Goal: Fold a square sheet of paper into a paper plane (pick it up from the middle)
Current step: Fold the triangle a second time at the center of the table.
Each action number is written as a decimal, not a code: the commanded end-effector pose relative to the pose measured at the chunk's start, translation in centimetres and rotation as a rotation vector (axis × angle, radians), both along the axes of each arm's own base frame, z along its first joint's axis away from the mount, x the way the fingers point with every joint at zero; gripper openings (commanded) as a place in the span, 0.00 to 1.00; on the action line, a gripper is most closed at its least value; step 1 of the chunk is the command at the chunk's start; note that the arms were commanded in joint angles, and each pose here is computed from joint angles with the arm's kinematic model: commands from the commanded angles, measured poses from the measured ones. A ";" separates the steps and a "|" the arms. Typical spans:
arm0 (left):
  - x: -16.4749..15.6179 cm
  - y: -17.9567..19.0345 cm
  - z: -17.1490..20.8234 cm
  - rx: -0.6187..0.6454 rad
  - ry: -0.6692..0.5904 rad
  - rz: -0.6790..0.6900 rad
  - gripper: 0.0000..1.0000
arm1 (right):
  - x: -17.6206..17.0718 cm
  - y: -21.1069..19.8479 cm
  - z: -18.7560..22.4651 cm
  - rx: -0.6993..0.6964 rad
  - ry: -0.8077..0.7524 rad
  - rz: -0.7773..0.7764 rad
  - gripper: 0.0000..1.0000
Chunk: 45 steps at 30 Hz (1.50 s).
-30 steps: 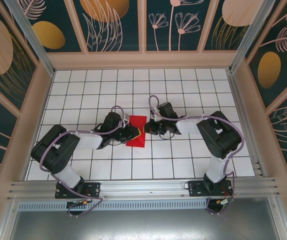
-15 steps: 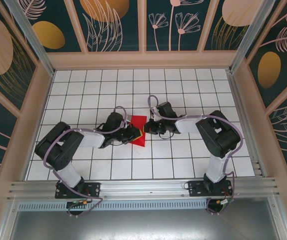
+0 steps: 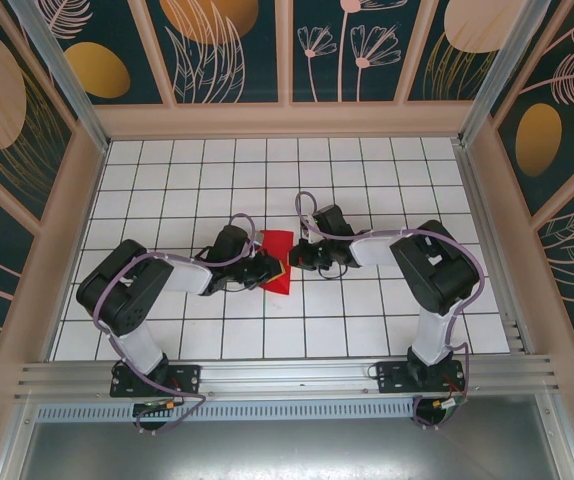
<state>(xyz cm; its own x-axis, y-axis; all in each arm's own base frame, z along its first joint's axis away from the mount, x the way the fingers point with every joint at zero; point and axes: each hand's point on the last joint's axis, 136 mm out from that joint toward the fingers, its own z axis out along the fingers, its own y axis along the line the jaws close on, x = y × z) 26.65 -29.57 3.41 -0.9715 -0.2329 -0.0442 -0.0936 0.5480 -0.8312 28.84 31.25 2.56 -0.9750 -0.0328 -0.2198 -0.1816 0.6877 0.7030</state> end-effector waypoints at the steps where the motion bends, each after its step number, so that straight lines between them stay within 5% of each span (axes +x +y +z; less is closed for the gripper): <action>1: 0.0 -0.6 0.0 -0.004 -0.015 -0.029 0.08 | 0.3 -0.2 -0.2 -0.015 -0.009 0.004 0.00; 45: -0.2 -0.3 -1.4 0.035 0.012 -0.020 0.08 | 0.9 0.1 -0.7 -0.034 -0.010 0.015 0.00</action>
<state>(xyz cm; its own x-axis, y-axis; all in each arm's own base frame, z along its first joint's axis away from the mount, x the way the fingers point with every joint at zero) 26.54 -29.72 2.49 -0.9735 -0.2263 -0.0327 -0.1030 0.5614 -0.8211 29.20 31.37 2.22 -0.9737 -0.0509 -0.2222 -0.1936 0.6996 0.6878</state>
